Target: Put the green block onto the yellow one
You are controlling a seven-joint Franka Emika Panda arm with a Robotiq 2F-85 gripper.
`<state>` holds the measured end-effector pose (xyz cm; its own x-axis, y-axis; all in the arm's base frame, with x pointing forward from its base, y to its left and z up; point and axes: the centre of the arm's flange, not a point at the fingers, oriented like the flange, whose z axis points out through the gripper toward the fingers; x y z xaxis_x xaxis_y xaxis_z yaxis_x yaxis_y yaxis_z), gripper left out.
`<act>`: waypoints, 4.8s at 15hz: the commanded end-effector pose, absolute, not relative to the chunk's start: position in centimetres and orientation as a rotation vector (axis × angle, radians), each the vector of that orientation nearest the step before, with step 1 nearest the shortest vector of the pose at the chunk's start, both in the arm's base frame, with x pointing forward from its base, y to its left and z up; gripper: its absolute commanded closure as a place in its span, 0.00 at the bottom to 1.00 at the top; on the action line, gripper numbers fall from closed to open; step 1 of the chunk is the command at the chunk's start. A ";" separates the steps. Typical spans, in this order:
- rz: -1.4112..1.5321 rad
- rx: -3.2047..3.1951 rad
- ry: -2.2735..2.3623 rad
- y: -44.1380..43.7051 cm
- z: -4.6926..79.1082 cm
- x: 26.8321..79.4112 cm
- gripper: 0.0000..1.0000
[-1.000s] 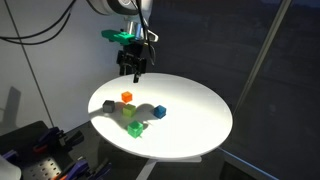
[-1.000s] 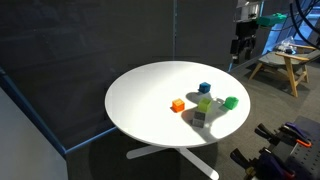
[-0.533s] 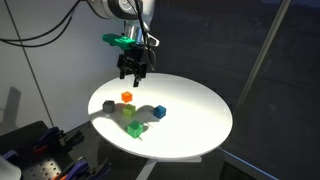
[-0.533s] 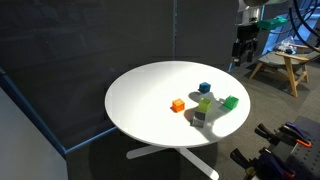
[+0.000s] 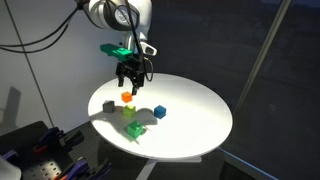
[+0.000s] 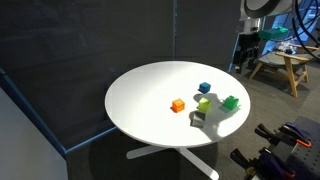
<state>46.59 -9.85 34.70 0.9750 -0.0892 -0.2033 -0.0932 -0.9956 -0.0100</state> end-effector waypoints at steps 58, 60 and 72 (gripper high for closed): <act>0.184 -3.166 0.148 -13.7 20.6 47.6 0.00; 0.190 -3.167 0.142 -13.7 20.3 47.5 0.00; 0.192 -3.172 0.085 -12.7 18.0 47.7 0.00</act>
